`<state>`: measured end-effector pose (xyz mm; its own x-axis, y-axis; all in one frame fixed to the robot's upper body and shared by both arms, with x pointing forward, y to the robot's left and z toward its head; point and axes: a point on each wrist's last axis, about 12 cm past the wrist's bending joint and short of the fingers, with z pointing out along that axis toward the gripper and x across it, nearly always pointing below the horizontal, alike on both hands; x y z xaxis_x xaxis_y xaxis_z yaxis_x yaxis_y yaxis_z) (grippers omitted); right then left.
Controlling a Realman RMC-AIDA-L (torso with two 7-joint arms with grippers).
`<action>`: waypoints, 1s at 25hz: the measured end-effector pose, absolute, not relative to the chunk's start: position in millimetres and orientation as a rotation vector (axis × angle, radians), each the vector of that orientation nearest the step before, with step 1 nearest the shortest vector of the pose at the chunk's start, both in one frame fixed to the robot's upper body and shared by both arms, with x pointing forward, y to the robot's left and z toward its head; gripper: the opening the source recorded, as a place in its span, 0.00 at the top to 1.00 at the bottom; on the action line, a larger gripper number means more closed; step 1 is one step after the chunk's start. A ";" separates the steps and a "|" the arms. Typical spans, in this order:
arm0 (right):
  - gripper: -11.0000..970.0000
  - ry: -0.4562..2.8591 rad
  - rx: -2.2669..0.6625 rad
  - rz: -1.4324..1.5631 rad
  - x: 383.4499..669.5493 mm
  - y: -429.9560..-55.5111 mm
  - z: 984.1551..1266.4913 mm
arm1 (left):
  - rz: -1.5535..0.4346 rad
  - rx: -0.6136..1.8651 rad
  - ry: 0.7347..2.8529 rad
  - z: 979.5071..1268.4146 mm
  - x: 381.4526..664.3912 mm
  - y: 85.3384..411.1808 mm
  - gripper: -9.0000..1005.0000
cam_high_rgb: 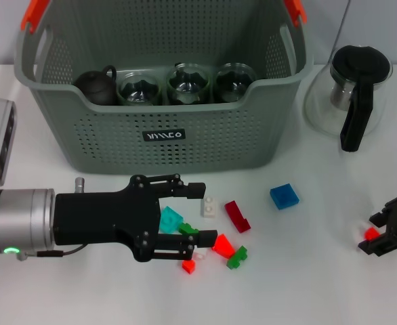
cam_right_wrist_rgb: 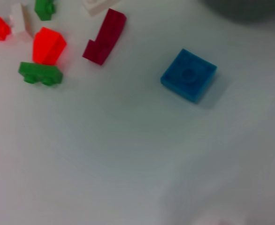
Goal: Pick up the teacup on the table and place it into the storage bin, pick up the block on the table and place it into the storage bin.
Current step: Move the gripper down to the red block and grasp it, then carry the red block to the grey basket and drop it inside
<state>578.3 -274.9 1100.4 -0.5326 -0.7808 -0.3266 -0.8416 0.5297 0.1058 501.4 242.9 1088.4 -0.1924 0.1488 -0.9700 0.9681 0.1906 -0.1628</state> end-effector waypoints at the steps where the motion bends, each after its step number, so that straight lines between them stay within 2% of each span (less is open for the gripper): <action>1: 0.21 2.533 -1.366 0.364 578.7 -274.4 1100.1 | -1.118 1.101 1.545 1088.4 501.3 243.1 0.23; 5: 0.32 2.541 -1.347 0.350 580.1 -274.1 1099.7 | -1.116 1.097 1.546 1088.2 501.4 243.7 0.23; 8: 0.51 2.543 -1.347 0.351 580.3 -273.2 1099.0 | -1.114 1.091 1.548 1088.0 501.4 244.3 0.23; 25: 0.81 2.537 -1.357 0.319 583.0 -262.7 1096.7 | -1.100 1.043 1.574 1083.1 500.6 249.6 0.23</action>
